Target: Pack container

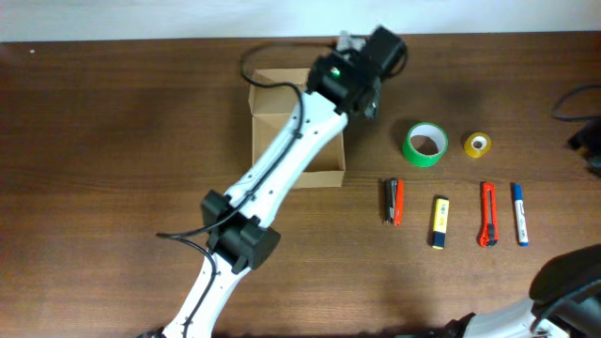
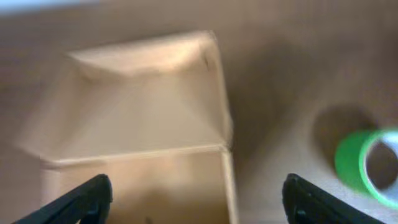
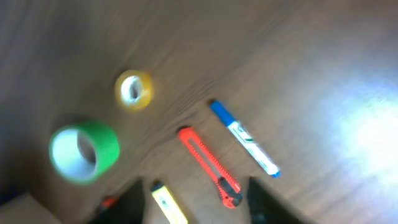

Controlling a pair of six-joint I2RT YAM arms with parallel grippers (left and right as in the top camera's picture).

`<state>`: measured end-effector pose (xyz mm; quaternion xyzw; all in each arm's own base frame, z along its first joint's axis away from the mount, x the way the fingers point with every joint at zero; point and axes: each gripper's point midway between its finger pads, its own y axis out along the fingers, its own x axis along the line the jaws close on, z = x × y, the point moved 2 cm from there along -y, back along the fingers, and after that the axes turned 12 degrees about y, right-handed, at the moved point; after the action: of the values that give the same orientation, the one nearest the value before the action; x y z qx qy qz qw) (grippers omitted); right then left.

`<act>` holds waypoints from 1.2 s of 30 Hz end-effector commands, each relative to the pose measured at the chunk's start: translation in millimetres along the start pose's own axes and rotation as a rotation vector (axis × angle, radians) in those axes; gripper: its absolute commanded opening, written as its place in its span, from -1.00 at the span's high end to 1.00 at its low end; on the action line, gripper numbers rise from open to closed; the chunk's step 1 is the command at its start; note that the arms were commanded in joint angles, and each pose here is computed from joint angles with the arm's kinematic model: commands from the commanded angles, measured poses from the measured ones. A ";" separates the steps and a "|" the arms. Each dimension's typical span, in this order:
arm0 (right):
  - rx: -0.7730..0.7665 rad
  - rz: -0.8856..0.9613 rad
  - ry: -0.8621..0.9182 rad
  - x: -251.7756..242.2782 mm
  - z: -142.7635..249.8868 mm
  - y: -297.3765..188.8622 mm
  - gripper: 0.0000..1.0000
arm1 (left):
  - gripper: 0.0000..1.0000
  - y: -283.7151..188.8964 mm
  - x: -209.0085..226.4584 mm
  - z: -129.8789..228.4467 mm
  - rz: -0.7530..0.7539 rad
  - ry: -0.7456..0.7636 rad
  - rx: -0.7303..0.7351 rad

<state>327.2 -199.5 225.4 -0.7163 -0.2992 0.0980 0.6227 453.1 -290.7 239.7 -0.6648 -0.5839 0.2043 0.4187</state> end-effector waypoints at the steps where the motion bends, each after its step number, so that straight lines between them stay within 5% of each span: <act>1: 0.027 -0.058 -0.196 49.4 24.0 0.3 0.57 | -0.86 -10.7 82.1 -19.5 -0.155 -0.090 -0.048; 7: 0.029 -0.017 -0.448 111.9 78.4 5.7 0.91 | -0.93 -9.9 233.9 3.4 -0.339 -0.258 0.050; 15: 0.067 0.002 -0.695 161.2 140.9 21.1 0.94 | -1.00 0.9 369.7 72.4 -0.370 -0.500 0.218; 22: 0.159 0.135 -0.766 154.9 146.0 75.2 0.93 | -0.99 -2.6 428.6 108.0 -0.358 -0.653 0.240; 33: 0.219 0.191 -0.717 138.8 121.7 136.4 0.92 | -0.99 -6.1 449.0 122.2 -0.365 -0.704 0.246; 35: 0.214 0.193 -0.693 133.3 113.2 136.9 0.63 | -1.00 -6.0 449.2 121.9 -0.366 -0.704 0.245; 36: 0.213 0.196 -0.677 129.8 108.9 136.9 0.31 | -1.00 -5.9 449.4 121.6 -0.365 -0.704 0.243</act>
<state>414.1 -26.1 98.6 -0.5857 -0.4128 0.4259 0.5524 461.9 173.2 271.5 -0.3782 -0.7736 0.4118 0.2982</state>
